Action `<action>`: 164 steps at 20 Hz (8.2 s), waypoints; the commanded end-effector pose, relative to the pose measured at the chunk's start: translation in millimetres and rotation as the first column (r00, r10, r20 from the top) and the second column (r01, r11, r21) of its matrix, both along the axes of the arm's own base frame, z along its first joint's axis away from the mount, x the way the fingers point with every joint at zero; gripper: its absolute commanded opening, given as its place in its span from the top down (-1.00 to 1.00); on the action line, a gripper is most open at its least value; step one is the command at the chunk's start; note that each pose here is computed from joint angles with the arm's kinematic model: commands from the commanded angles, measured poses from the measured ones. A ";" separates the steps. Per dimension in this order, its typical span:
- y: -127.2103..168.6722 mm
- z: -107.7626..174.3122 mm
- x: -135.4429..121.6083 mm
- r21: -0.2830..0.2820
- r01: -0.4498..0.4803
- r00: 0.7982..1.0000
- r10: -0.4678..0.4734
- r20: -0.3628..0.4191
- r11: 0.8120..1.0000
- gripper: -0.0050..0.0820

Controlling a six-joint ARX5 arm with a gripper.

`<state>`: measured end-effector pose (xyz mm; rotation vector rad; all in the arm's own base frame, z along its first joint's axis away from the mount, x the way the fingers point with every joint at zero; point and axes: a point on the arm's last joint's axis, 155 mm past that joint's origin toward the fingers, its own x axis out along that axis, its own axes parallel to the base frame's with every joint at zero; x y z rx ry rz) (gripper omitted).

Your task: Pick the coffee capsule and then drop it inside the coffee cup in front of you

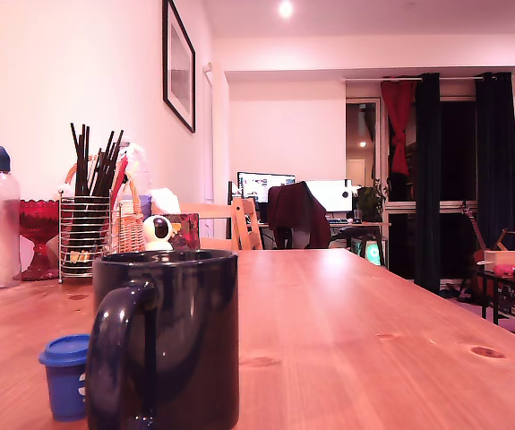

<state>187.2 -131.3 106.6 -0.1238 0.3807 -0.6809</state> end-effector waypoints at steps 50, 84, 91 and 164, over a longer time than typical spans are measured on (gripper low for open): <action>-18.9 -21.2 9.5 0.081 0.058 0.996 -0.063 0.061 0.995 -0.18; -55.9 -76.4 14.8 0.306 0.223 0.971 -0.183 -0.153 0.925 -0.23; -63.5 -73.7 27.6 0.321 0.219 0.976 -0.202 -0.088 0.921 -0.23; -78.3 32.0 17.3 0.264 0.285 0.958 -0.272 -0.085 0.921 0.35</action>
